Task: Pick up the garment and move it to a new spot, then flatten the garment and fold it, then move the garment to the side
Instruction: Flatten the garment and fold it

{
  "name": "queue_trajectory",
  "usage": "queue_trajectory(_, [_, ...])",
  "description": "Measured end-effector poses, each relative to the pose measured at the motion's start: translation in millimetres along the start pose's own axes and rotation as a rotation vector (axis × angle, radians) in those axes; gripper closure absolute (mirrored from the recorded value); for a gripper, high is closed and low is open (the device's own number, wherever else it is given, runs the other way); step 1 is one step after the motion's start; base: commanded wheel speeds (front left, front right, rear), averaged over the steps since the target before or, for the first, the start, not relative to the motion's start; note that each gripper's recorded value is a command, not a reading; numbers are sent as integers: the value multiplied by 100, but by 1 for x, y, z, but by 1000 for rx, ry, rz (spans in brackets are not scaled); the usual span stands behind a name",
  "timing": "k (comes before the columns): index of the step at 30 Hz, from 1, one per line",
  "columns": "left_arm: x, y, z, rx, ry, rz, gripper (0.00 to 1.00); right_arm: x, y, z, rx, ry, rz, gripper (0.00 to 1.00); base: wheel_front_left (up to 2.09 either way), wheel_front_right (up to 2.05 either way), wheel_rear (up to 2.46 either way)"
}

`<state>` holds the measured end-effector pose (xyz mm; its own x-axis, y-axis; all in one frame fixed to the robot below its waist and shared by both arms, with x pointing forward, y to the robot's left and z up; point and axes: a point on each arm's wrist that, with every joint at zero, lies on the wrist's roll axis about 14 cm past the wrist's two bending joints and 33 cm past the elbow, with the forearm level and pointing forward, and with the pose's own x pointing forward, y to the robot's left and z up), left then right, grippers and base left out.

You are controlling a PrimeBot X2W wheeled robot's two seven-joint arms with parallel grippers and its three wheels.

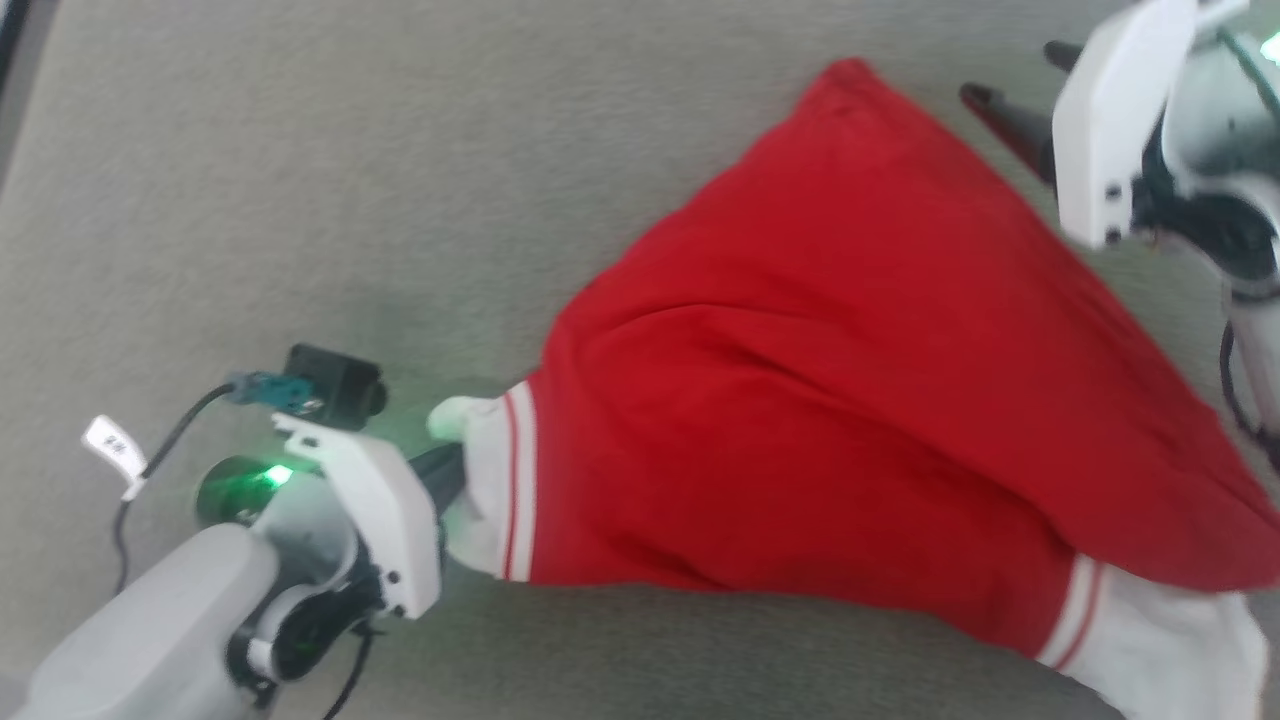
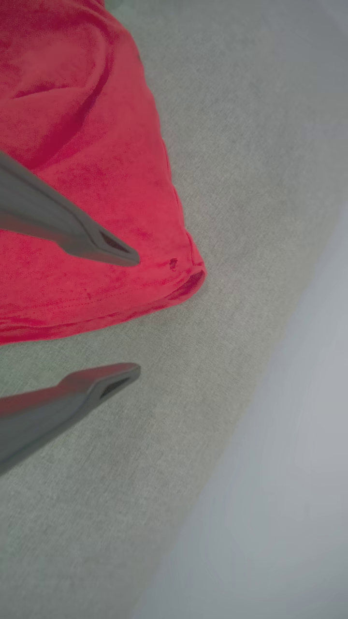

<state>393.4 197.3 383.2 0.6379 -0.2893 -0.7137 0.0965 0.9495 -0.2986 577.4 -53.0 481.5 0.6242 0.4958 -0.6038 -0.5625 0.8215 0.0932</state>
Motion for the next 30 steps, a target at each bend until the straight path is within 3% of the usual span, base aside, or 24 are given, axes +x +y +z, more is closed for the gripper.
queue_trajectory(8, [3, 5, -7, -39, -9, 7, 100, 73, 23, -32, -43, 263, 81, 0, 0, 0, 0])
queue_trajectory(16, [6, 16, -15, -83, -10, 26, 100, 106, 35, -74, -76, 492, 124, 0, 0, 0, 0])
queue_trajectory(17, [6, 16, -15, -87, -11, 28, 100, 108, 34, -76, -78, 508, 124, 53, 0, 0, 0])
queue_trajectory(18, [6, 16, -15, -87, -11, 28, 100, 108, 34, -76, -78, 508, 124, 100, 0, 0, 0])
queue_trajectory(25, [9, 22, -13, -91, -13, 34, 100, 107, 33, -71, -66, 474, 122, 100, 0, 0, 0])
queue_trajectory(30, [2, 38, 13, -61, -36, 75, 100, 93, 29, -56, -50, 413, 111, 100, 0, 0, 0])
